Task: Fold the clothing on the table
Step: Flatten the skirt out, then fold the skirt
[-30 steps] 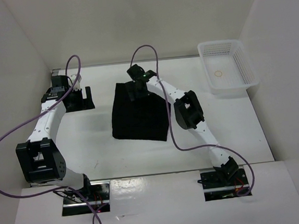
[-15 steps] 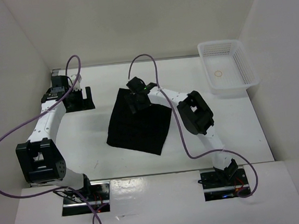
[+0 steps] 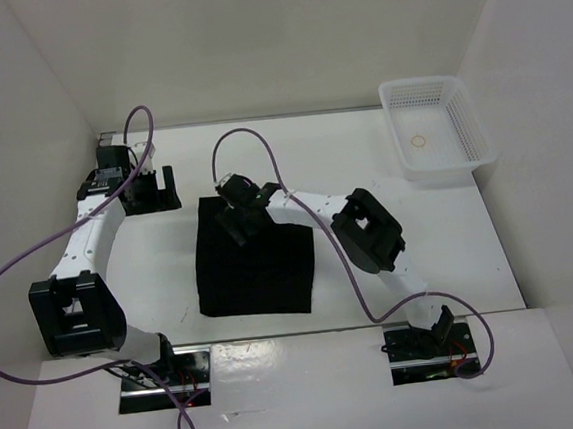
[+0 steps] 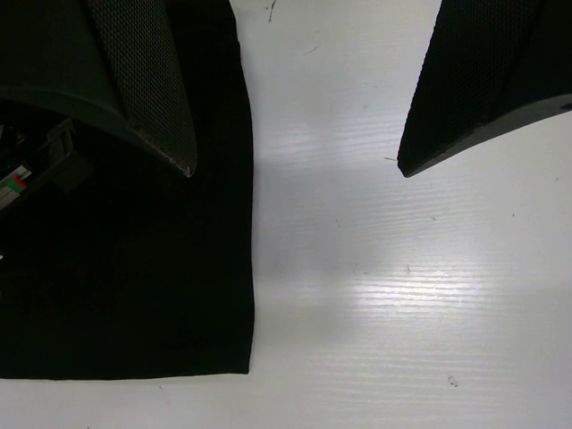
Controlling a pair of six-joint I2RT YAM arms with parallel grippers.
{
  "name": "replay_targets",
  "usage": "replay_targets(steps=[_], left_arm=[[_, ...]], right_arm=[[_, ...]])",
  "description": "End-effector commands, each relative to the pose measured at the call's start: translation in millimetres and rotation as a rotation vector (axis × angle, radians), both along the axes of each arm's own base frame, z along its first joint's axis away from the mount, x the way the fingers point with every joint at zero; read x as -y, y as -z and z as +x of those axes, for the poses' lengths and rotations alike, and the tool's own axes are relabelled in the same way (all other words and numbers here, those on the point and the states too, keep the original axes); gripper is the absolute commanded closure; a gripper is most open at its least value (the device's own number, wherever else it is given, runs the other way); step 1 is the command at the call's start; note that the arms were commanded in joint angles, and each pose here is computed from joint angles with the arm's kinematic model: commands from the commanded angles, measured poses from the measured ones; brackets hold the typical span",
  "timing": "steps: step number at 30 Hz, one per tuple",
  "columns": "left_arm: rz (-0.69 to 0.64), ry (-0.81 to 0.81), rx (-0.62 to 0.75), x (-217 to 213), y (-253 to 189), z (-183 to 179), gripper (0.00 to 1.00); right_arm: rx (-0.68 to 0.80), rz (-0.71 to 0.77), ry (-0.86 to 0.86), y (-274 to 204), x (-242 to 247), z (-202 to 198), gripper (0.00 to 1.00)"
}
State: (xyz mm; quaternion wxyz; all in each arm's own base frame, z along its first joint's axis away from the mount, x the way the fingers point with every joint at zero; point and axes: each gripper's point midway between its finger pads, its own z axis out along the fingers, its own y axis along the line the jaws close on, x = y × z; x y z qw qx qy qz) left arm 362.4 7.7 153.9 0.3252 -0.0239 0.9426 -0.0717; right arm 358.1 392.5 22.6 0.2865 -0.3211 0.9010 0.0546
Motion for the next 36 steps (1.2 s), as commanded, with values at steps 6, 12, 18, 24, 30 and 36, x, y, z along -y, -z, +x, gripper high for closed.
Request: replay_targets(steps=[6,12,18,24,30,36], left_arm=[[-0.113,0.106,-0.054,22.2,22.2,7.5,0.01],[-0.309,0.256,-0.161,61.4,59.5,25.7,0.04],[-0.336,0.317,-0.119,77.7,73.3,60.7,0.24],[-0.308,0.316,-0.113,81.1,89.3,81.1,0.4],[-0.288,0.295,-0.143,76.0,109.1,91.8,0.45],[-0.247,0.272,-0.185,67.8,129.8,93.9,0.48]], right_arm=[[0.042,0.111,-0.12,-114.1,21.5,-9.7,0.02],[0.074,0.19,-0.157,-145.4,38.4,-8.5,0.01],[0.032,0.183,-0.092,-132.0,79.7,6.6,0.01],[-0.005,0.213,-0.052,-125.2,103.6,18.3,0.03],[-0.027,0.231,-0.047,-122.4,109.3,19.7,0.03],[-0.044,0.24,-0.05,-118.8,109.7,20.2,0.04]])
